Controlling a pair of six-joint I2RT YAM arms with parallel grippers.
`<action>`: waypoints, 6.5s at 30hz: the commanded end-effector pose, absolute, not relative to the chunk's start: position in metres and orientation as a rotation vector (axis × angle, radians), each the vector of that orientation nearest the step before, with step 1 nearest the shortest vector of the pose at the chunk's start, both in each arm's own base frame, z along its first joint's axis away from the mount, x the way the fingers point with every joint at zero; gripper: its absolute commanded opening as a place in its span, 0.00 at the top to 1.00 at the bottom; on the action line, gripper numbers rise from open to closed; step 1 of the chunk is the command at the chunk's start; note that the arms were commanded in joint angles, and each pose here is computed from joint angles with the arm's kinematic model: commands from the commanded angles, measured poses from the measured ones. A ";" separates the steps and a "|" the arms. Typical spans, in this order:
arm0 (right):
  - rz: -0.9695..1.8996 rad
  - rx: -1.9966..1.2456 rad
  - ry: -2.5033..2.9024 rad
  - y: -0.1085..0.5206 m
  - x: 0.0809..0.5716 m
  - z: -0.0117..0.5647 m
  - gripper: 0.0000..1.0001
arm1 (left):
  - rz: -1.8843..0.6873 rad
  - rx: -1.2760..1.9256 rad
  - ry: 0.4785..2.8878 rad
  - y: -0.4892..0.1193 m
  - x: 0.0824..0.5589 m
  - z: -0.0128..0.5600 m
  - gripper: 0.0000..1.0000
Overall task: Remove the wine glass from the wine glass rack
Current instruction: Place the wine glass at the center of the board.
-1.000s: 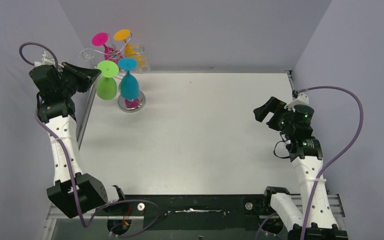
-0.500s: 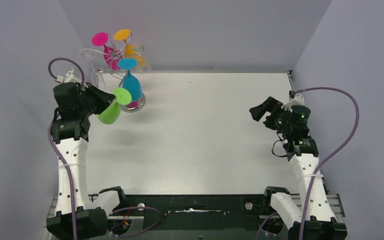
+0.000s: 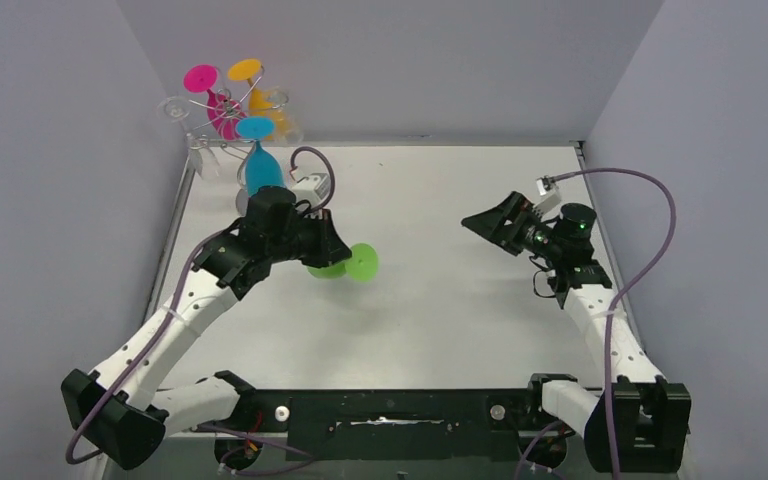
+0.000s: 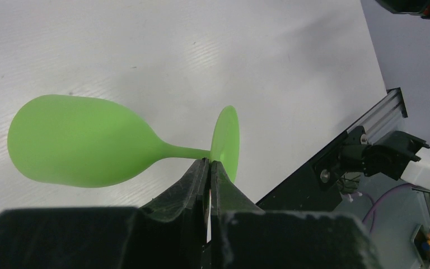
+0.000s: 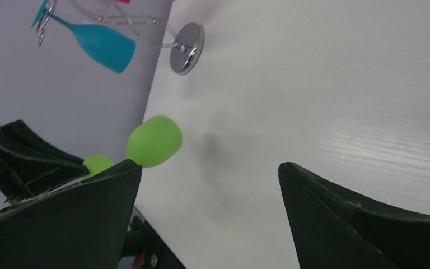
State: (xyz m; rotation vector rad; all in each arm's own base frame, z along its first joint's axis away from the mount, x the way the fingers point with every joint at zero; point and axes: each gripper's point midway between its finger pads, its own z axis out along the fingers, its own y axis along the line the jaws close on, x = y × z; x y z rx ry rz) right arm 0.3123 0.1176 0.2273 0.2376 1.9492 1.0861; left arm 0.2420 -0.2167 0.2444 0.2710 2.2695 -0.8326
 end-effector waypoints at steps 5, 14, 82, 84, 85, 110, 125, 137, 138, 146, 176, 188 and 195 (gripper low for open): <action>1.354 -0.334 1.910 0.219 0.274 0.268 0.18 | -1.063 0.317 1.998 -0.296 0.274 0.297 1.00; 1.460 -0.323 1.869 0.231 0.267 0.262 0.44 | -1.308 0.273 1.882 -0.315 0.263 0.311 1.00; 1.360 -0.176 1.936 0.184 0.303 0.264 0.25 | -0.987 1.412 1.262 -0.271 0.154 0.234 1.00; 1.413 -0.244 1.934 0.197 0.302 0.271 0.26 | -0.948 1.431 1.272 -0.268 0.157 0.230 1.00; 1.428 -0.280 1.922 0.203 0.302 0.276 0.26 | -0.932 1.455 1.277 -0.267 0.158 0.226 1.00; 1.626 -0.985 2.172 0.304 0.271 0.258 0.65 | -0.321 1.882 1.217 -0.239 0.202 0.185 1.00; 1.559 -0.950 2.170 0.298 0.260 0.253 0.99 | -0.167 1.903 1.278 -0.221 0.214 0.169 0.94; 1.045 -0.580 2.219 0.259 0.308 0.237 1.00 | -0.335 1.745 1.323 -0.235 0.191 0.170 0.14; 0.974 -0.546 2.232 0.252 0.314 0.234 1.00 | -0.332 1.703 1.337 -0.235 0.194 0.172 0.14; 0.464 -0.282 2.255 0.183 0.347 0.221 1.00 | -0.406 1.154 1.610 -0.235 0.221 0.205 0.14; 0.136 -0.367 2.511 0.173 0.387 0.173 0.92 | -0.582 0.179 1.879 -0.154 0.268 0.286 0.18; 0.133 -0.409 2.526 0.181 0.393 0.175 0.71 | -0.406 0.030 1.894 -0.117 0.272 0.294 0.17; 0.243 -0.418 2.453 0.193 0.392 0.198 0.67 | -0.468 0.001 1.927 -0.125 0.280 0.295 0.14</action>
